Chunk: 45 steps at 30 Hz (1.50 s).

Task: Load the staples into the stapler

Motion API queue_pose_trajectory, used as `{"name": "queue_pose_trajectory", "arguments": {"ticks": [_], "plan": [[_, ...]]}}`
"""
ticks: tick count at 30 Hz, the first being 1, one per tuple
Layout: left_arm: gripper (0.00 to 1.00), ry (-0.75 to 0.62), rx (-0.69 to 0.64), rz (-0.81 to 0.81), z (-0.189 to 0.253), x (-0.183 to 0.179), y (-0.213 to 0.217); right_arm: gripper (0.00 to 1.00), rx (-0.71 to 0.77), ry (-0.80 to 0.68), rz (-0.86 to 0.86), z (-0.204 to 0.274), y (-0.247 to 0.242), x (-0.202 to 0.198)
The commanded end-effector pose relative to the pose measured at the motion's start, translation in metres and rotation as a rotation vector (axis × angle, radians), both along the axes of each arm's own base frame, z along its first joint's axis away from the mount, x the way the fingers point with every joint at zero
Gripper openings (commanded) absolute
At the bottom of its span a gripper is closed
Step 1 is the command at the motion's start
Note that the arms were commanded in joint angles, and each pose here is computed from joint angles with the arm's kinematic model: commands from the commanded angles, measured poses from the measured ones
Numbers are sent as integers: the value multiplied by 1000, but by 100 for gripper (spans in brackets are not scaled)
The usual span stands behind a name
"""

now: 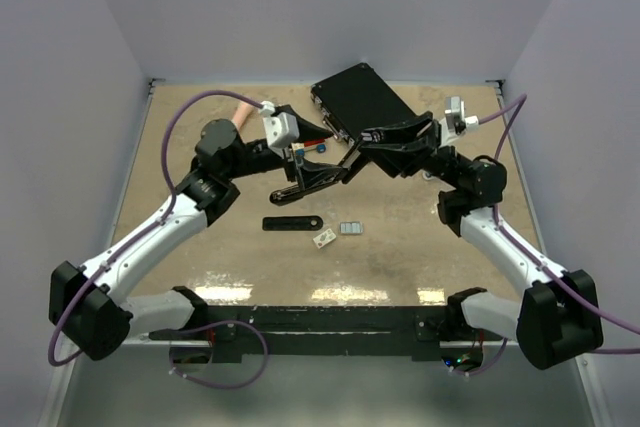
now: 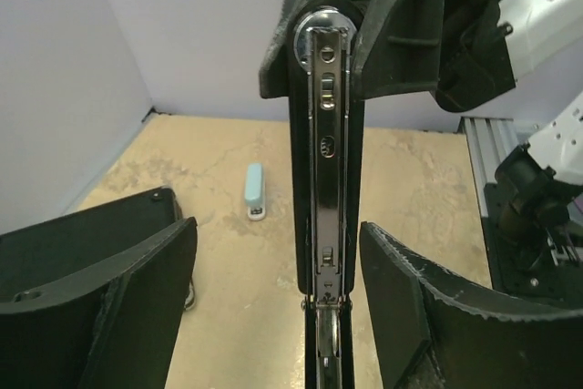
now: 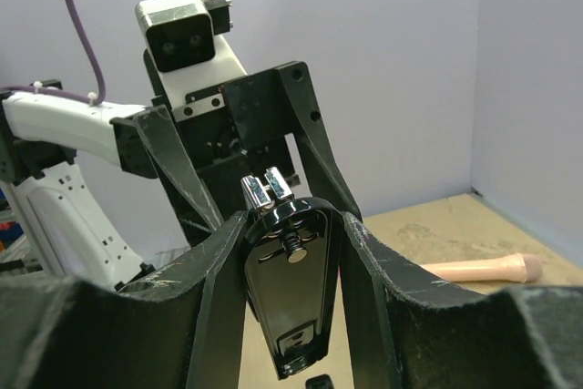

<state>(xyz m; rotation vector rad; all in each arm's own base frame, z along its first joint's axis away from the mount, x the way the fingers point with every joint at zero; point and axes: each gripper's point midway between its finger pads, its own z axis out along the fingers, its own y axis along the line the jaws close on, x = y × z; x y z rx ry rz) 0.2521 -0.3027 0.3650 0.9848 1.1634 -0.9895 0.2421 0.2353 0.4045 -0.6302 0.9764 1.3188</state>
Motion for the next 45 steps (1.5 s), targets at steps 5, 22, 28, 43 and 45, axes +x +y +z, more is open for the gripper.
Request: {"name": "queue_pose_trajectory", "arguments": {"ticks": [5,22,28,43,45], "plan": [[67,-205,20,-182,25,-23,-34,0,134,-332,-20,54,-18,-50],[0,-98,-6,-199,12,-23,-45,0,85,-282,-12,35,-9,-42],[0,-32,143,-66,-23,-2,-26,40,-6,-165,-62,1,-5,-23],[0,294,765,225,-176,18,77,83,-359,125,-510,-89,-48,33],[0,351,854,253,-198,21,87,84,-369,150,-531,-96,-51,35]]}}
